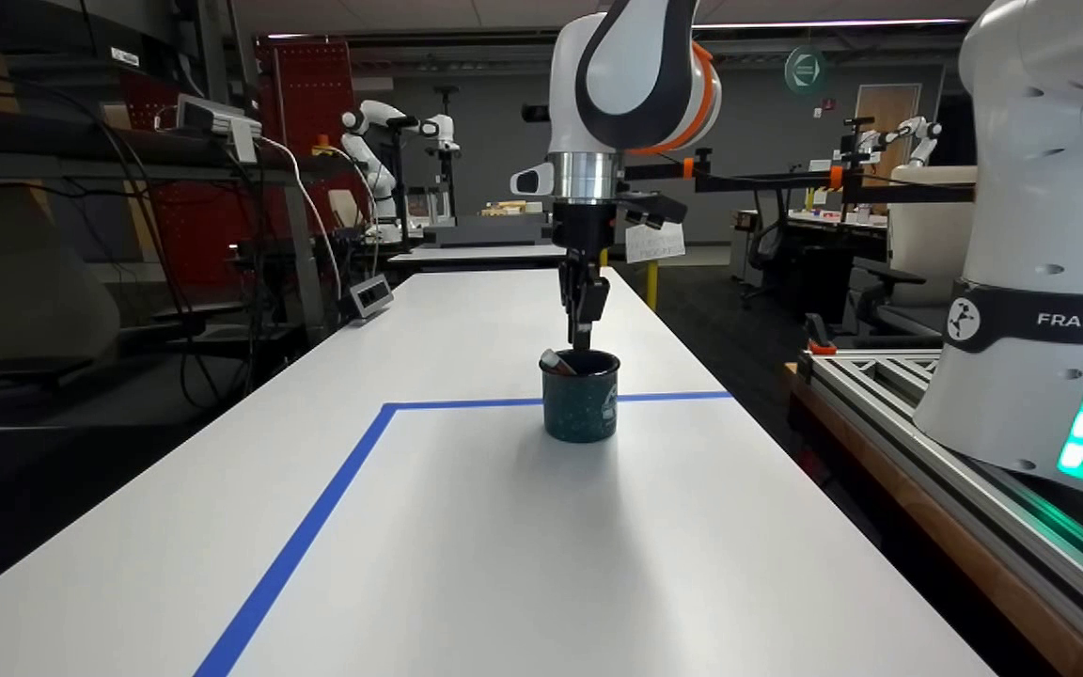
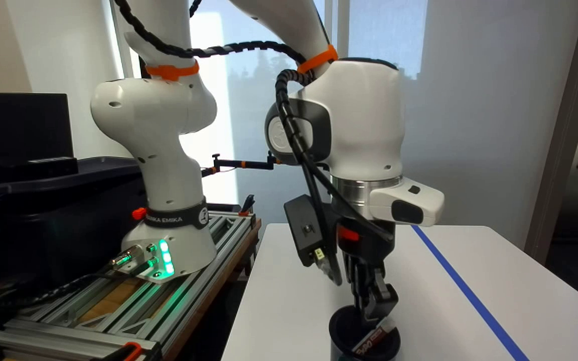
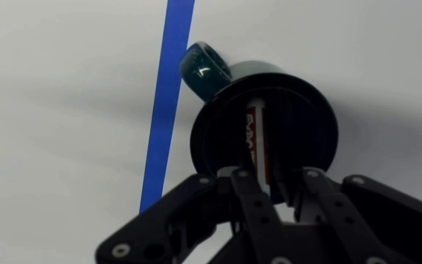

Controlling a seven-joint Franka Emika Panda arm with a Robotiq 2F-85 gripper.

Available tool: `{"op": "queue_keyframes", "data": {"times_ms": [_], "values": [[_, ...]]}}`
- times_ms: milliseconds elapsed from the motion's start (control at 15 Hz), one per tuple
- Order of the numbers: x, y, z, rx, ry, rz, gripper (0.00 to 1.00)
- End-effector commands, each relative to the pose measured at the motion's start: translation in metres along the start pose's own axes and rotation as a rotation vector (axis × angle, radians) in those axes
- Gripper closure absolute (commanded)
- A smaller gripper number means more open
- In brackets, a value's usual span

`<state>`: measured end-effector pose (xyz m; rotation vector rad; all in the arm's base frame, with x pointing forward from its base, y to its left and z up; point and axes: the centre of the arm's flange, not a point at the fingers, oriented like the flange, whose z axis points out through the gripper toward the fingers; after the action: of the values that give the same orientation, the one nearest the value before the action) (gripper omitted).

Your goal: Remove the marker from the cup and put it on the table

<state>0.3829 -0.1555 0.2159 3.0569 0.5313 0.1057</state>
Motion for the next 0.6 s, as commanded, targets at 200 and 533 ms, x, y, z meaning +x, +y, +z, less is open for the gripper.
{"op": "queue_keyframes", "data": {"times_ms": [200,533], "values": [[0.0027,0.0070,0.0127,-0.006,0.009,-0.025,0.72],[0.0038,0.0051,0.0162,-0.008,0.011,-0.050,0.53]]}}
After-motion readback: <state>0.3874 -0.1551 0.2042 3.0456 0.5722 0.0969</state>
